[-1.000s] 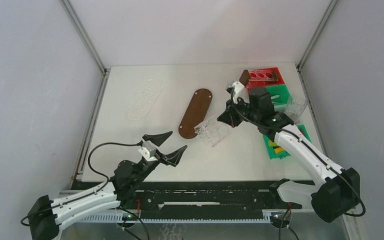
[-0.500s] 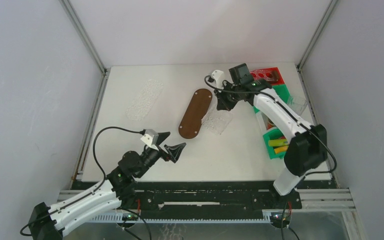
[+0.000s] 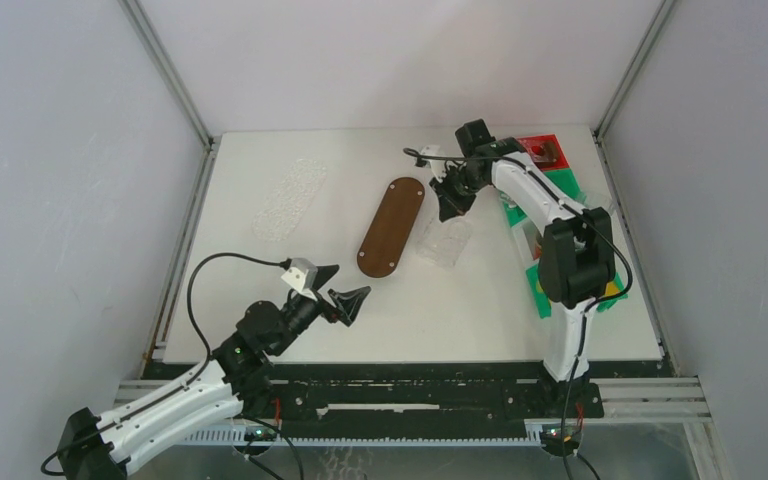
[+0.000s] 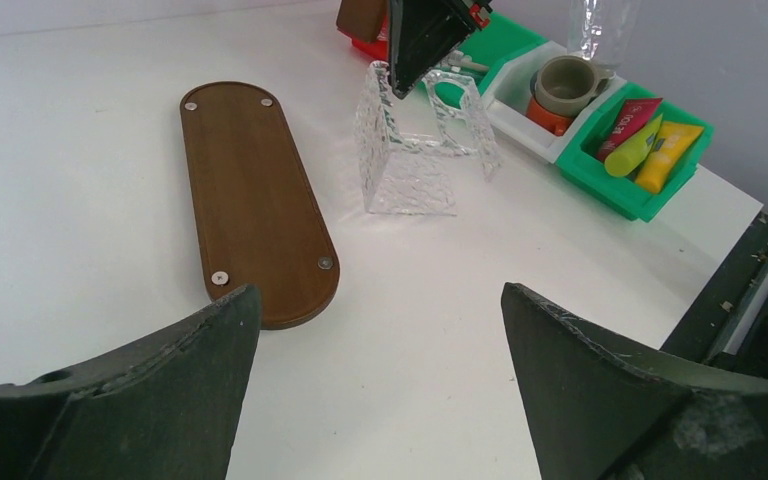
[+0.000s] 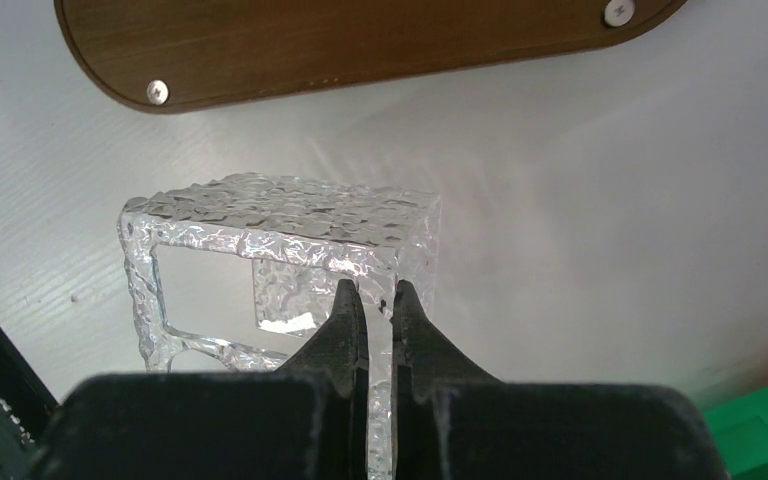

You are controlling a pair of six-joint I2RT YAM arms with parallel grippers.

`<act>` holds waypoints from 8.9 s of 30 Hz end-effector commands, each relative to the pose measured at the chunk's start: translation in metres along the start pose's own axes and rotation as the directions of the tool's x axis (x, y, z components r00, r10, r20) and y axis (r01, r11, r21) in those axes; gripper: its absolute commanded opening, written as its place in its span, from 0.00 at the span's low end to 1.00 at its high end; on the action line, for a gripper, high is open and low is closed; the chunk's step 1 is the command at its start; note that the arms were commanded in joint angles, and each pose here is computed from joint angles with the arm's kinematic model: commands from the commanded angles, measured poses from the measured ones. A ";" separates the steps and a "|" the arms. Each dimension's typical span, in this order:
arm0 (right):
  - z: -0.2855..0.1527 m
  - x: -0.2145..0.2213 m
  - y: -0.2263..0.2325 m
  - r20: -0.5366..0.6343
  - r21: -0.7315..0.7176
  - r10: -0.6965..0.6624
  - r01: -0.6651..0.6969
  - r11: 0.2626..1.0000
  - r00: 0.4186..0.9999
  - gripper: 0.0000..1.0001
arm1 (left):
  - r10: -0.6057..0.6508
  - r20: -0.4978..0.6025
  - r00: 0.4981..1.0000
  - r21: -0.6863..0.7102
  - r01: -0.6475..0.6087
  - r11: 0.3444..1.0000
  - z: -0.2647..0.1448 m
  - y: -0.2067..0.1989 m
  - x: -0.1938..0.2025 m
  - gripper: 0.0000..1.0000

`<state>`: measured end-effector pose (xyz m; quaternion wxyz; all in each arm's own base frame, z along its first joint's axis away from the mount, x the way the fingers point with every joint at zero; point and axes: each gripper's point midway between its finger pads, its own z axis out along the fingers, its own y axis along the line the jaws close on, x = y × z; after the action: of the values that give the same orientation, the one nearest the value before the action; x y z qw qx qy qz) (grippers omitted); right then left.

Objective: Prepare toiletry sets of a toothbrush and toothpaste on the tray
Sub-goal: Place the toothpaste holder at the center of the board, then adjust the toothpaste holder at the center of the board, then pick up the toothpaste holder from the storage box.

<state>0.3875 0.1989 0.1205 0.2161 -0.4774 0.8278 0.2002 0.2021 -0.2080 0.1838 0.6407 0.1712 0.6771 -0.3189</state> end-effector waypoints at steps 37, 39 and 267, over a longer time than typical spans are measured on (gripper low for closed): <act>0.028 -0.037 -0.038 0.077 -0.058 -0.028 0.033 0.998 0.997 0.02 | -0.025 0.104 0.994 0.046 0.020 0.999 0.003 -0.012 -0.044 0.94; 0.030 -0.038 -0.039 0.080 -0.062 -0.029 0.034 0.998 0.996 0.03 | -0.028 0.101 0.994 0.046 0.024 0.999 0.003 -0.012 -0.043 0.94; -0.082 0.042 -0.265 0.812 -0.435 0.267 -0.843 -0.315 -0.519 0.68 | -0.061 0.009 0.998 0.301 0.056 0.952 0.181 -0.002 -0.189 0.88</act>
<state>0.5724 0.0070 0.1119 0.4379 0.5919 0.6551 0.1697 0.3644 -0.2892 0.3237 0.5674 0.2226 0.6668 -0.4288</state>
